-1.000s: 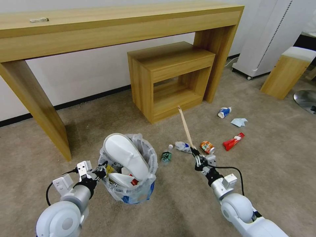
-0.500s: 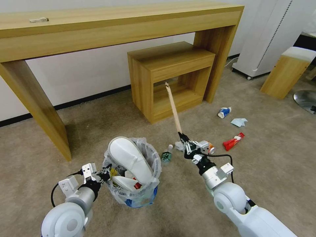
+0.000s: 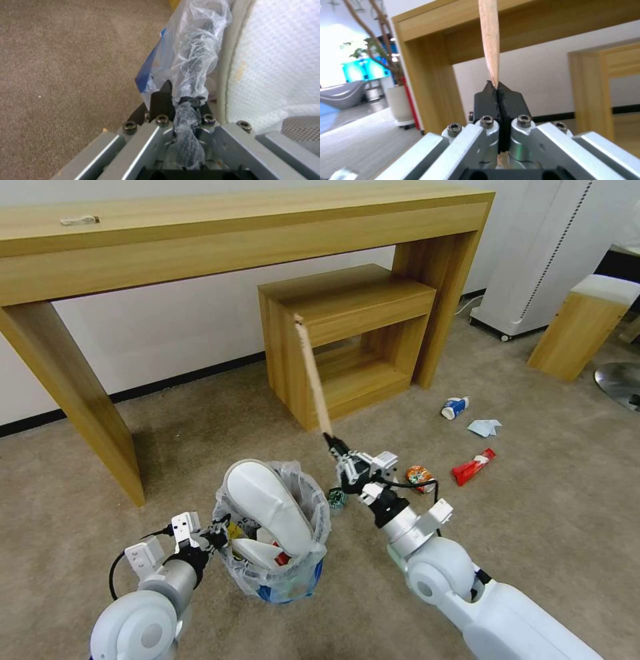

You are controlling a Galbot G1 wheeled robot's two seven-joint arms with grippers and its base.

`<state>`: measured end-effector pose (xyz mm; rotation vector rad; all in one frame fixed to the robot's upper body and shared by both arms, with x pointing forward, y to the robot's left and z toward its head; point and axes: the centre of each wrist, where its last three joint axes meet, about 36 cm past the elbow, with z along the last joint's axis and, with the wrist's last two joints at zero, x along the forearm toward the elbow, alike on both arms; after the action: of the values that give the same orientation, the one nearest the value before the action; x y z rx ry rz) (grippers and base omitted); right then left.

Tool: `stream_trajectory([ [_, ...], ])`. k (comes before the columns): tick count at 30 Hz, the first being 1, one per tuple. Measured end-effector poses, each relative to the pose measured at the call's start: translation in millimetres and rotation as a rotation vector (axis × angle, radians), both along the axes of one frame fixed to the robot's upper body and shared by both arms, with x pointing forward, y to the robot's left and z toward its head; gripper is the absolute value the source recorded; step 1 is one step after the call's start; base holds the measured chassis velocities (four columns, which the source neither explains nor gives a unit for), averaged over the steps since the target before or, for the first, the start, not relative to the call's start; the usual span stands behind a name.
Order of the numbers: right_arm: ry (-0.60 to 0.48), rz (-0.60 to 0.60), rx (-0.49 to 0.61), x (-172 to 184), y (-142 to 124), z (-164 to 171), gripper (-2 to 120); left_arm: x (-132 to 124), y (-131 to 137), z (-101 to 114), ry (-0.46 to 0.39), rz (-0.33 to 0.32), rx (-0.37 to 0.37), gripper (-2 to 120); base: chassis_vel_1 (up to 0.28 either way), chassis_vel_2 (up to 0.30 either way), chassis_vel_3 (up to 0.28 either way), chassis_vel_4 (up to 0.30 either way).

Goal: Pick up the trash bin and place the garbage on the floor into it.

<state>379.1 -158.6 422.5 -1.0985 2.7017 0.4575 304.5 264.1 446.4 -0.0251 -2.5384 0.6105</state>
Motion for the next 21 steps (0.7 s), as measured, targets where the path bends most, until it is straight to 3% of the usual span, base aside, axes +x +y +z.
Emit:
stream_trajectory([
  [14, 0.035, 0.193, -0.016, -19, 32, -20, 0, 4, 3, 2, -0.006, 0.006, 0.001, 1, 0.000, 0.000, 0.000, 0.000],
  [21, 0.044, 0.233, -0.030, -27, 35, -22, 0, 4, 4, 1, -0.005, 0.008, 0.001, 1, 0.000, 0.000, 0.000, 0.000],
])
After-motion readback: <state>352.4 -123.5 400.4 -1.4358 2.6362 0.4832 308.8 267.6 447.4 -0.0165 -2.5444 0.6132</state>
